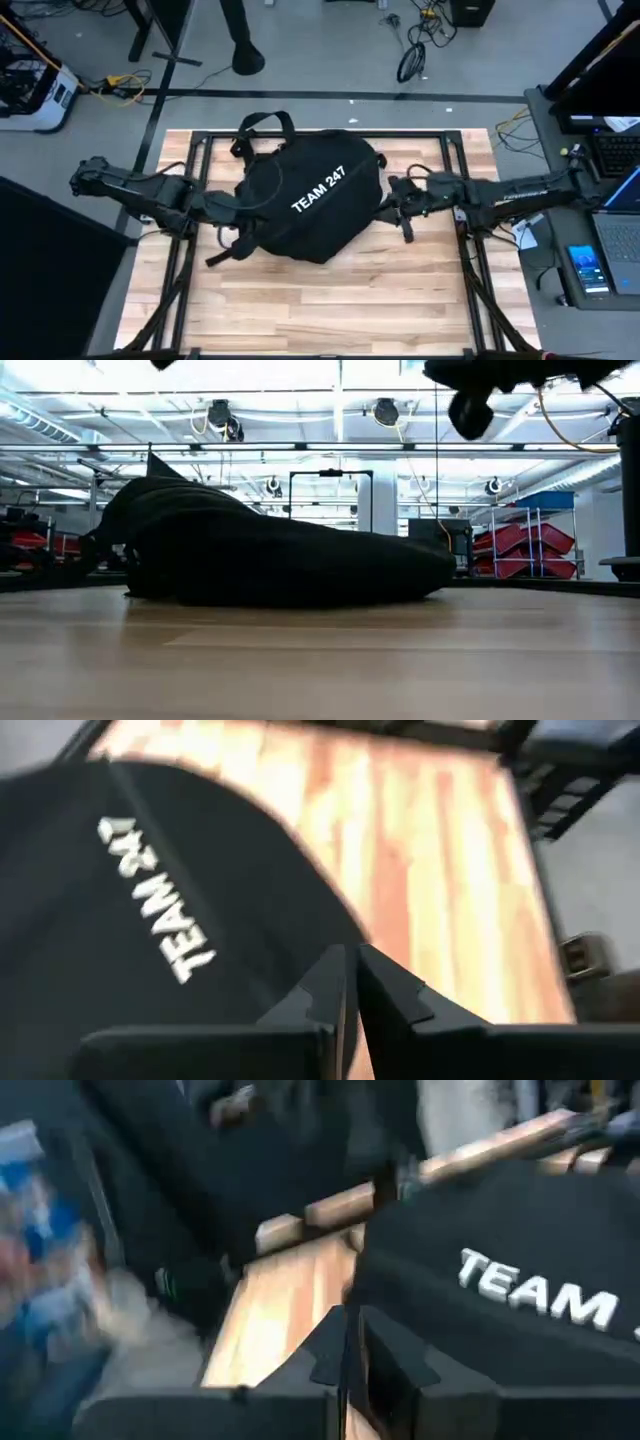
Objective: Unpack backpack
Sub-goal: Return to Home Position
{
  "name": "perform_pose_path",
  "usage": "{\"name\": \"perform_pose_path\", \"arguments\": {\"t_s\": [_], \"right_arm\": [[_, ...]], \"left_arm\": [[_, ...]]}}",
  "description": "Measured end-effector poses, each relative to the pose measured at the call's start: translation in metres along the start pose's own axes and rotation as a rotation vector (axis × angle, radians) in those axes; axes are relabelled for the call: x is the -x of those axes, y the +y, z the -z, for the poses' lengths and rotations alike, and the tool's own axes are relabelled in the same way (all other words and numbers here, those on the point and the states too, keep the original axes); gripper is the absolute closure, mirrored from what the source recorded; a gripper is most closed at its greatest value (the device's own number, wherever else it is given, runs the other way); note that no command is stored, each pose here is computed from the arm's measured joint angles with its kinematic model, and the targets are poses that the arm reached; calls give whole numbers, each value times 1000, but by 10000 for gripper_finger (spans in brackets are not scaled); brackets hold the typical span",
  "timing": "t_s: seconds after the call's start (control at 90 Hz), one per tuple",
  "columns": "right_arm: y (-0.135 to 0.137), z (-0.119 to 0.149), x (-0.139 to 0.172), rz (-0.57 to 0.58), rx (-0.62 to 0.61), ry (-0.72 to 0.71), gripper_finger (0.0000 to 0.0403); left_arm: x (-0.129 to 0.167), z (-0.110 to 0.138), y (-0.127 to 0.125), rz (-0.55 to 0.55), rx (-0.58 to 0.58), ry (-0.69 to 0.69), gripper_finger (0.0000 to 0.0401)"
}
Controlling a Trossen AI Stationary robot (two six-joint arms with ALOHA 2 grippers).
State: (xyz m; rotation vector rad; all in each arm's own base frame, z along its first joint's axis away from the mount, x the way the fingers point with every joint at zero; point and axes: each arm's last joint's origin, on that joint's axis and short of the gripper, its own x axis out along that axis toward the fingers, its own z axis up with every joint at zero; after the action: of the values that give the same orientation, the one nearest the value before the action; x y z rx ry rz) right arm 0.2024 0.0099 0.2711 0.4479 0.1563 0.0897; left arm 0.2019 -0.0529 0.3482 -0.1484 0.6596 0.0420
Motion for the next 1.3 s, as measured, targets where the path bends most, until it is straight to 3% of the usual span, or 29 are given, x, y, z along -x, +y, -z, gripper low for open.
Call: {"name": "perform_pose_path", "arguments": {"t_s": [0.067, 0.144, 0.244, 0.389, 0.567, 0.678, 0.889, 1.144, 1.3], "right_arm": [[-3, 13, 3, -49, -53, -96, 392], [-5, 32, 6, -100, -73, -103, 394], [-7, 52, 10, -132, -20, -109, 394], [-12, 62, 24, -170, 24, -269, 394], [-21, 80, 54, -256, 64, -440, 394], [-18, 75, 60, -263, 120, -483, 394], [-14, 65, 77, -263, 257, -607, 394], [-26, 84, 85, -175, 219, -372, 394], [-31, 94, 93, -139, 222, -301, 394]], "left_arm": [[6, -1, -2, 21, -17, -33, 389], [9, 1, -3, 28, -34, -37, 389], [9, 5, 0, -7, -35, -52, 389], [10, 6, 2, -54, -42, -82, 389], [15, 5, -2, -26, -75, -117, 389], [13, 9, -4, -25, -19, -82, 389], [9, 8, -9, -1, -31, -96, 389], [25, 3, -8, 85, -38, -168, 389], [28, 4, -7, 107, -53, -172, 389]]}}
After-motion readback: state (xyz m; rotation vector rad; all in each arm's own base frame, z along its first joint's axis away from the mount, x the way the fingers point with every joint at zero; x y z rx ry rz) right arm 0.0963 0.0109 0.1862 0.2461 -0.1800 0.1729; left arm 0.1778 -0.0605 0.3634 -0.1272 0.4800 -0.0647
